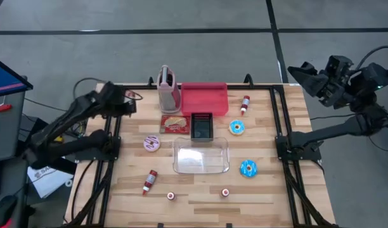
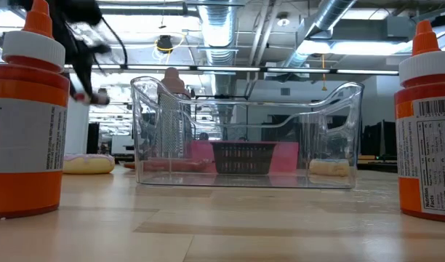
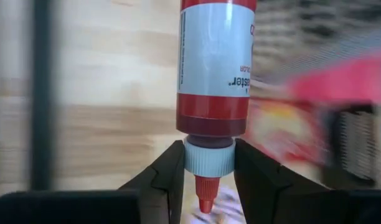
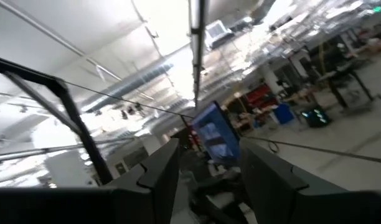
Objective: Pick & Place Food Item
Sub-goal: Put the top left red food coloring bottle into the transparent bin
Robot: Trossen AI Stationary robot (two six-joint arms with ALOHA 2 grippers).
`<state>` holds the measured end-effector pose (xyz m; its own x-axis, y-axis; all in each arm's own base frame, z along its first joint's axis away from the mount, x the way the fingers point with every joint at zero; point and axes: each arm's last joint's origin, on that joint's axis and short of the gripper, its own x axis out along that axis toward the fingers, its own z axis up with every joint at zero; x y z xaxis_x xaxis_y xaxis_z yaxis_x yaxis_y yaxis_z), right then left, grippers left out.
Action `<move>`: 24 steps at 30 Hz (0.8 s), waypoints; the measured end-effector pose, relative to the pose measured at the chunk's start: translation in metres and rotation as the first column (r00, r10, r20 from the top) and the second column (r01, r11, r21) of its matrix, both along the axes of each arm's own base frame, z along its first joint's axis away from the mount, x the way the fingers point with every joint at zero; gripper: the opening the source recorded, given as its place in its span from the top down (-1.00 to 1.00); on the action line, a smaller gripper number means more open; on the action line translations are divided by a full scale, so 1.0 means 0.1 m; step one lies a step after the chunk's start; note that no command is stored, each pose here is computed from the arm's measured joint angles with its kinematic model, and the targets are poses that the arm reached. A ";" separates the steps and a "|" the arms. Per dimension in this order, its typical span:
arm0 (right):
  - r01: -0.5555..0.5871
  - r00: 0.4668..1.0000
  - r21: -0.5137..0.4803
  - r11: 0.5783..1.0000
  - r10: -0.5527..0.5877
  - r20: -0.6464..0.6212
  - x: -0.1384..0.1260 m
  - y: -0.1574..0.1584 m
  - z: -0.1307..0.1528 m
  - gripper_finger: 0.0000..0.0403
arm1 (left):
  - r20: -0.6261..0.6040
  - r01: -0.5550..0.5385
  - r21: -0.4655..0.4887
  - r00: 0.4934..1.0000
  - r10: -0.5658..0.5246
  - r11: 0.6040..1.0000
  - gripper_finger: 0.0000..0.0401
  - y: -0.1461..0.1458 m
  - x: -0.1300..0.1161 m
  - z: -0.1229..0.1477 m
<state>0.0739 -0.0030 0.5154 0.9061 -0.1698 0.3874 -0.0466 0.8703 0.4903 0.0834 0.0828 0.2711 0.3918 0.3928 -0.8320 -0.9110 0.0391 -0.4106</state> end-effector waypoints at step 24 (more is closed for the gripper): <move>-0.138 0.987 0.009 0.990 0.136 0.088 0.08 0.13 0.09 0.21 | 0.074 0.879 0.175 0.437 -0.897 0.443 0.45 -1.22 1.69 -0.01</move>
<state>0.0814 0.0100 0.5241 0.8839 -0.0527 0.4646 -0.2081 0.8455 0.4917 0.2526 -0.0394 0.2704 0.6744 -0.1678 -0.7190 -0.2854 0.8388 -0.4635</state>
